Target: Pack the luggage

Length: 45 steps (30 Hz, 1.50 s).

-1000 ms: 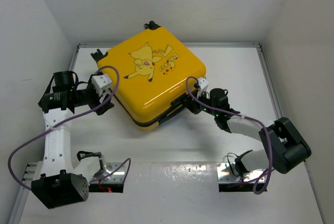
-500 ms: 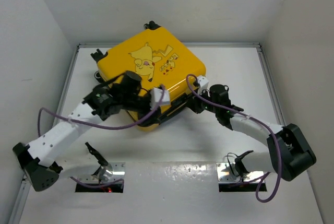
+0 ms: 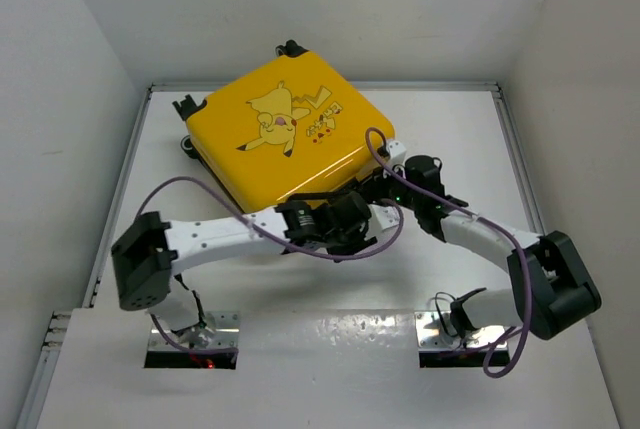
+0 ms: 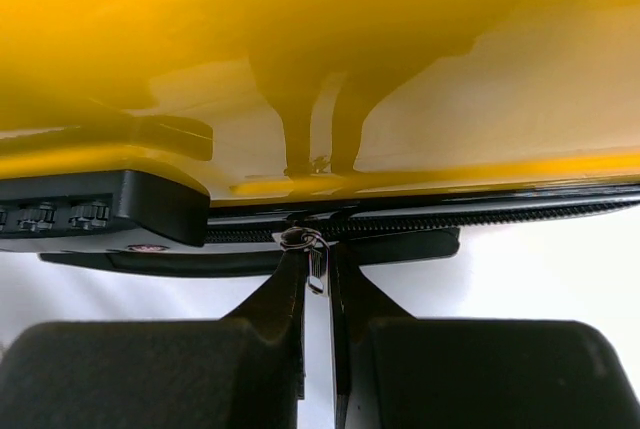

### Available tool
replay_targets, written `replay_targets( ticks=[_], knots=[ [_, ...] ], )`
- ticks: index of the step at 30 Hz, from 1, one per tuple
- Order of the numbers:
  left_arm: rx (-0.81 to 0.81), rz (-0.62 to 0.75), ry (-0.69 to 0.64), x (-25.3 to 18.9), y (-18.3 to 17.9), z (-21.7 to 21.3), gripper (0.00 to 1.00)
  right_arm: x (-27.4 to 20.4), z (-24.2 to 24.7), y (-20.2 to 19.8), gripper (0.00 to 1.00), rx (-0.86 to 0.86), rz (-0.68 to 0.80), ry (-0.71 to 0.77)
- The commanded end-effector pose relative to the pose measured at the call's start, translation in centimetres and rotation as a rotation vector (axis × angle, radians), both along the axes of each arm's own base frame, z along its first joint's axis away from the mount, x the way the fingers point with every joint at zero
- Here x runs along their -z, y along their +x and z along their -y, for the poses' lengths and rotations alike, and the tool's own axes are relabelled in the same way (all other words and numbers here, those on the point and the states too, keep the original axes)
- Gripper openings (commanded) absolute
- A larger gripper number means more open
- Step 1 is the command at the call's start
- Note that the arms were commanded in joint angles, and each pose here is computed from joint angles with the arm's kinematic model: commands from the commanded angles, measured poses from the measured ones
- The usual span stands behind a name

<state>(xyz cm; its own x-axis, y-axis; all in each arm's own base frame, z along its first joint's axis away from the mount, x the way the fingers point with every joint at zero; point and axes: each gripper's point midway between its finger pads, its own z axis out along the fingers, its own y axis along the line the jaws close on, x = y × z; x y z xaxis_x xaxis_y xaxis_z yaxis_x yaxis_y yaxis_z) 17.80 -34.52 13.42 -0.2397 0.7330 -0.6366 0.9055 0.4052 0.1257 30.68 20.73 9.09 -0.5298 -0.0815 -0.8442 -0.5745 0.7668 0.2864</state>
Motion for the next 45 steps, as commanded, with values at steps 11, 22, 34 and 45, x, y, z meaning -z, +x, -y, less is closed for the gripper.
replay_targets(
  ticks=[11, 22, 34, 45],
  knots=[
    [-0.291, 0.276, 0.156, 2.8, 8.3, 1.1, 0.46, -3.4, 1.0, 3.3, 0.0, 0.07, 0.112, 0.116],
    [-0.333, 0.152, 0.269, 11.0, 8.6, -2.0, 0.45, -3.4, 1.5, 3.6, 0.0, 0.061, 0.113, 0.124],
    [-0.255, 0.373, 0.262, 4.4, 7.8, 0.4, 0.66, -3.2, 2.0, 3.8, 0.0, 0.066, 0.118, 0.124],
    [-0.228, 0.311, 0.306, 1.7, 6.8, 1.7, 0.75, -3.0, 1.0, 3.7, 0.0, 0.038, 0.1, 0.117]
  ],
)
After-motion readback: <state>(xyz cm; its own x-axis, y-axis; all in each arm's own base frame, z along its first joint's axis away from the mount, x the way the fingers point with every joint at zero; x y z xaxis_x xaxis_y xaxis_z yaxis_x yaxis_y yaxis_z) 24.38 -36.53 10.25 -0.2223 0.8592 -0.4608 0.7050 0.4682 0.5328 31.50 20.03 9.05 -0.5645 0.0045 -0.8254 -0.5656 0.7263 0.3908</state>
